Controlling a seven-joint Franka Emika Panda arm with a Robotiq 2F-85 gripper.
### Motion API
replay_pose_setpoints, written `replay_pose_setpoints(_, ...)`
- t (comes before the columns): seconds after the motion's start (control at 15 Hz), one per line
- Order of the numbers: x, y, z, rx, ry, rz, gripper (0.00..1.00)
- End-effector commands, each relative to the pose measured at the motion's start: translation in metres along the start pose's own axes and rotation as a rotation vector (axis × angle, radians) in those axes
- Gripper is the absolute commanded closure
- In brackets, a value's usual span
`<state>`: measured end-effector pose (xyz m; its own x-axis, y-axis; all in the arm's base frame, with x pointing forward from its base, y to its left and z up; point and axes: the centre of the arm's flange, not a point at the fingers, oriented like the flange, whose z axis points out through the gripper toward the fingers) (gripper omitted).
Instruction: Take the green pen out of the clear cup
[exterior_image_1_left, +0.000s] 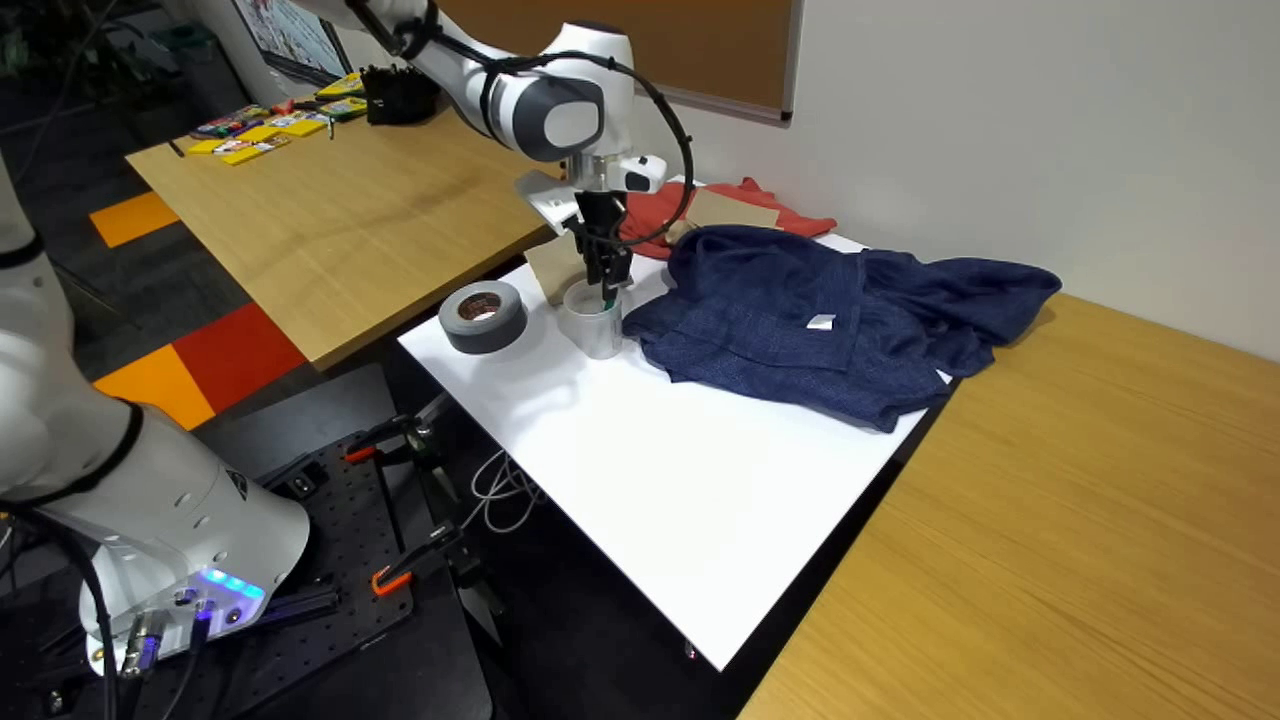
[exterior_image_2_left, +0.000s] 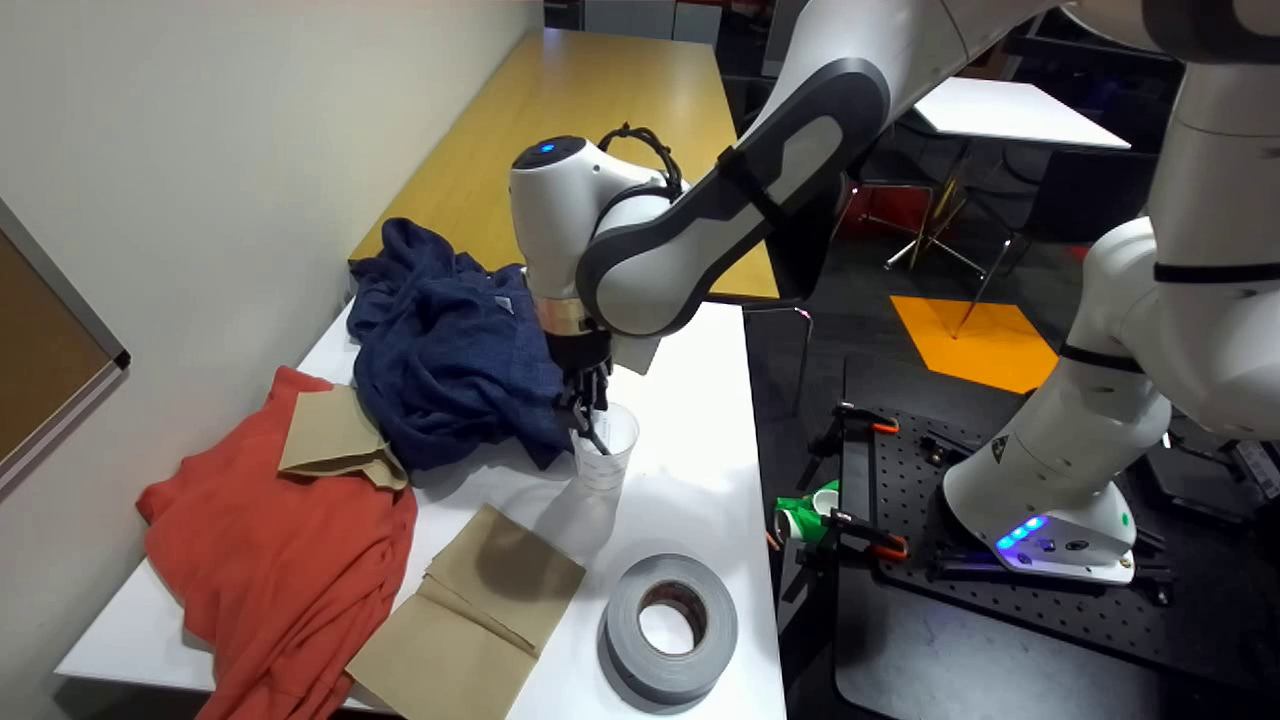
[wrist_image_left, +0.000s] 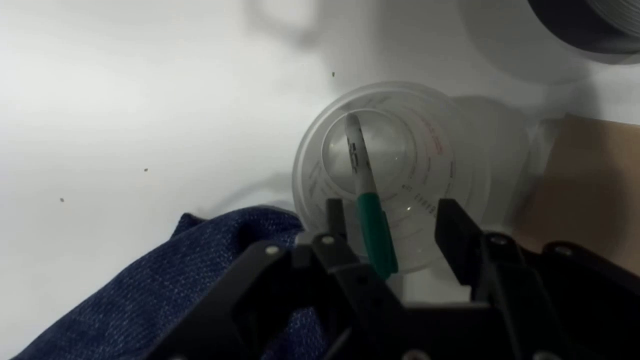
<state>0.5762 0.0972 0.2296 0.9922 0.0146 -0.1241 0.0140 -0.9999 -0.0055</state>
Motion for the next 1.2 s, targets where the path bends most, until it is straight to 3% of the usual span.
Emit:
replay_pose_setpoints(0.0,0.007,-0.002,-0.004,-0.015,-0.021,0.029,0.67)
replay_pose_setpoints(0.13,0.009,-0.001,-0.002,-0.016,-0.018,0.033,0.67)
replay_pose_setpoints(0.33,0.012,-0.002,0.001,-0.017,-0.015,0.045,0.58)
replay_pose_setpoints(0.53,0.014,-0.002,0.005,-0.017,-0.013,0.045,0.59)
replay_pose_setpoints(0.73,0.017,-0.002,0.01,-0.016,-0.015,0.044,0.69)
replay_pose_setpoints(0.87,0.018,-0.002,0.014,-0.018,-0.017,0.044,0.95)
replay_pose_setpoints(0.93,0.018,-0.002,0.015,-0.018,-0.017,0.044,1.0)
replay_pose_setpoints(1.13,0.012,-0.002,0.014,-0.024,-0.024,0.049,0.97)
